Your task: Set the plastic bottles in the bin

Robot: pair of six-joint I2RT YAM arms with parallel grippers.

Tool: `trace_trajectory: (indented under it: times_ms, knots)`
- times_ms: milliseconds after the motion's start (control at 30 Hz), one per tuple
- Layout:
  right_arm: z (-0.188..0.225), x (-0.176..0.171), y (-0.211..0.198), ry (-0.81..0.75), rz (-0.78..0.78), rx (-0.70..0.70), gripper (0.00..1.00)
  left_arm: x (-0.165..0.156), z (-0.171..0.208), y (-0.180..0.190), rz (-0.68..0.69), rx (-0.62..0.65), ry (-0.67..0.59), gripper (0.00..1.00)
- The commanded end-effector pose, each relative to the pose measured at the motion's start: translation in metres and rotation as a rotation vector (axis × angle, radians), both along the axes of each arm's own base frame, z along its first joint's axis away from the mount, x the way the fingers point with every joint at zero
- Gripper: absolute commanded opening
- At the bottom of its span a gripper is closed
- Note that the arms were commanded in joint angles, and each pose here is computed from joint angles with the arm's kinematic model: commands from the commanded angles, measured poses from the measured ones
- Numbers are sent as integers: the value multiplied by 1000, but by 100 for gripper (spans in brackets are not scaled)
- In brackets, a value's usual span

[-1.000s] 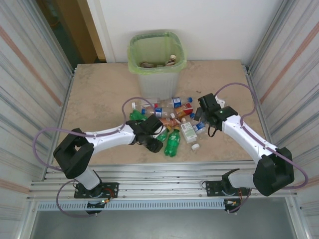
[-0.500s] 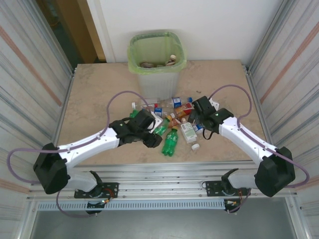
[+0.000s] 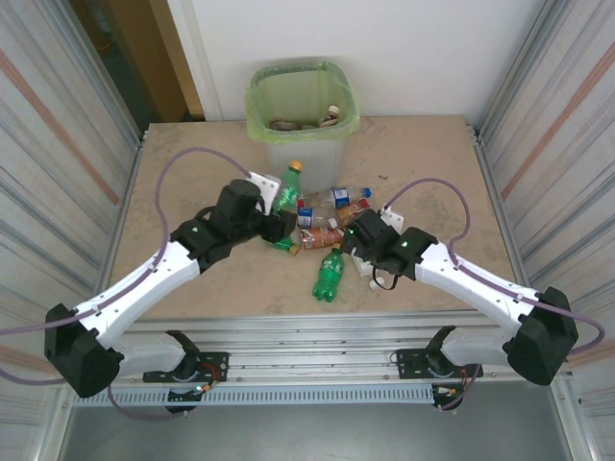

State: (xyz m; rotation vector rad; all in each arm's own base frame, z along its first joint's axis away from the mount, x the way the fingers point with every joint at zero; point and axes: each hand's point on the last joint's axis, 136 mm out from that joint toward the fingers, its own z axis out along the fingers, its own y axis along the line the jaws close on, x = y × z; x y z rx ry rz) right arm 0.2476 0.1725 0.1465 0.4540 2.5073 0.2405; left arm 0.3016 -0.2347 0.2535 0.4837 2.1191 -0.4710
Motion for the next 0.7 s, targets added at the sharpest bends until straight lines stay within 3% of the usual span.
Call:
trace_trajectory:
  times_ms: [0, 300, 667]
  knots:
    - [-1, -2, 3, -22, -46, -12, 98, 14, 70, -3, -3, -148, -155, 42]
    - [-9, -8, 35, 2, 33, -45, 98, 71, 136, 10, 56, -142, -312, 44]
    - [-25, -9, 63, 55, 62, -40, 98, 181, 154, 3, 99, -78, -330, 44]
